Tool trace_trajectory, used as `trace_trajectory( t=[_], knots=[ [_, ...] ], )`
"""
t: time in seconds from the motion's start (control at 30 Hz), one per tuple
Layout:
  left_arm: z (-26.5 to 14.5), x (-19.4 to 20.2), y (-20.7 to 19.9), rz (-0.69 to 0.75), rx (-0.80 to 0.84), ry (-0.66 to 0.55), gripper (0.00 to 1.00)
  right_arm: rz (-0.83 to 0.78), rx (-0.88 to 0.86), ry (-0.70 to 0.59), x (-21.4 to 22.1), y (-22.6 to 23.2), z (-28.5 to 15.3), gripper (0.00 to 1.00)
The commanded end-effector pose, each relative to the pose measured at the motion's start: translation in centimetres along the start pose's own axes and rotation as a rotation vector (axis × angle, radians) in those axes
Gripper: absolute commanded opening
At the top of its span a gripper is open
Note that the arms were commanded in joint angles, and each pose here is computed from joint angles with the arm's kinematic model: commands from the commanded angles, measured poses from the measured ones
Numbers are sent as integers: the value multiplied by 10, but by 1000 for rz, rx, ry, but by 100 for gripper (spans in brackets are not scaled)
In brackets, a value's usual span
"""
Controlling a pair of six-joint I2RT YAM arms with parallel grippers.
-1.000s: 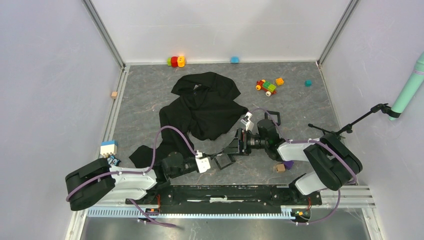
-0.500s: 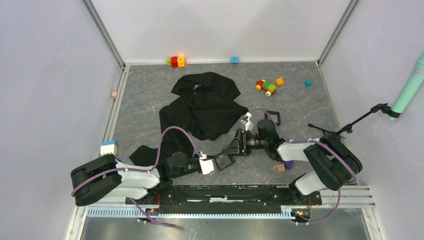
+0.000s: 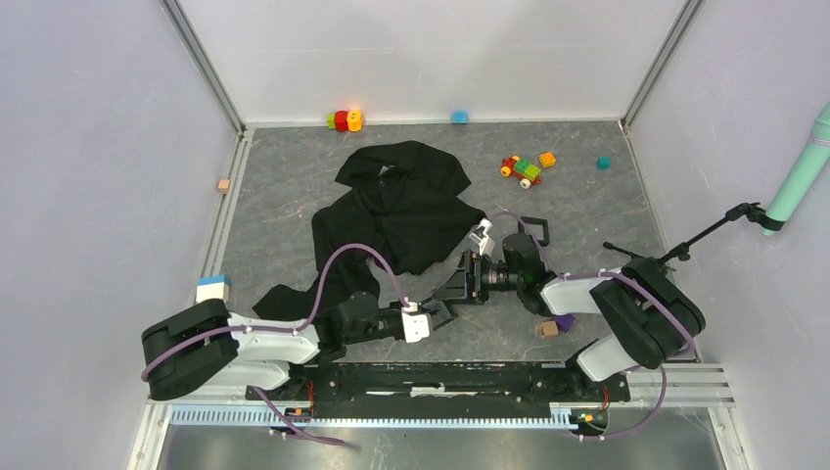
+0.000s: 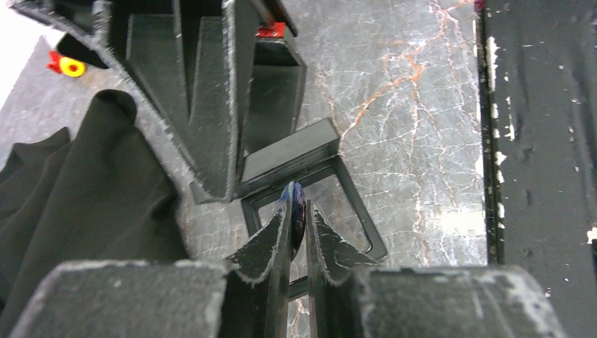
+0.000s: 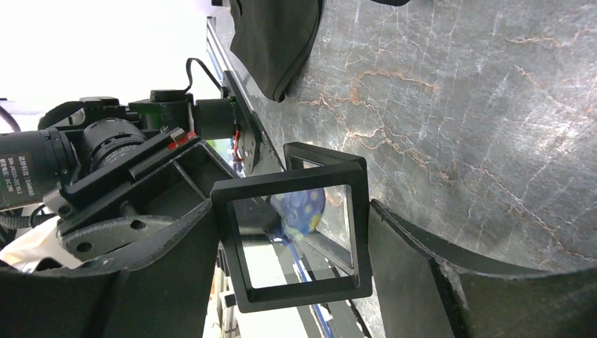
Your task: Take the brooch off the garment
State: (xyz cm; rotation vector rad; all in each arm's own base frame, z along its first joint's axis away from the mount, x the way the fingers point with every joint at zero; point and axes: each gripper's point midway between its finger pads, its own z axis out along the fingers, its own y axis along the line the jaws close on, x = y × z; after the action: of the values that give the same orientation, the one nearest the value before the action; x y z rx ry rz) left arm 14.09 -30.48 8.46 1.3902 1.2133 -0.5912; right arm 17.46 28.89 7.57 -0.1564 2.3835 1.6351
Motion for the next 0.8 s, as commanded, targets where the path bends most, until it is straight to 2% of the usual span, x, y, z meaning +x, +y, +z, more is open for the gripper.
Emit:
trace_trajectory(
  t=[0.0,0.23,0.37,0.47,0.57,0.77],
  knots=[
    [9,-10,-15,-48,111,12,19,-31,-60,-14,-9,16,3,61],
    [10,-9,-18,-88,120,24,39,-29,-59,-25,-13,15,4,61],
    [7,-15,-13,-117,90,9,44,-26,-35,-34,-17,7,2,61],
    [4,-17,-6,-202,38,21,51,-28,-6,-39,-20,-2,-1,61],
    [2,-20,0,-257,6,45,54,-34,30,-54,-26,-14,-7,61],
    [0,-23,4,-297,-21,36,59,-68,183,-97,-43,-53,-32,62]
  ],
)
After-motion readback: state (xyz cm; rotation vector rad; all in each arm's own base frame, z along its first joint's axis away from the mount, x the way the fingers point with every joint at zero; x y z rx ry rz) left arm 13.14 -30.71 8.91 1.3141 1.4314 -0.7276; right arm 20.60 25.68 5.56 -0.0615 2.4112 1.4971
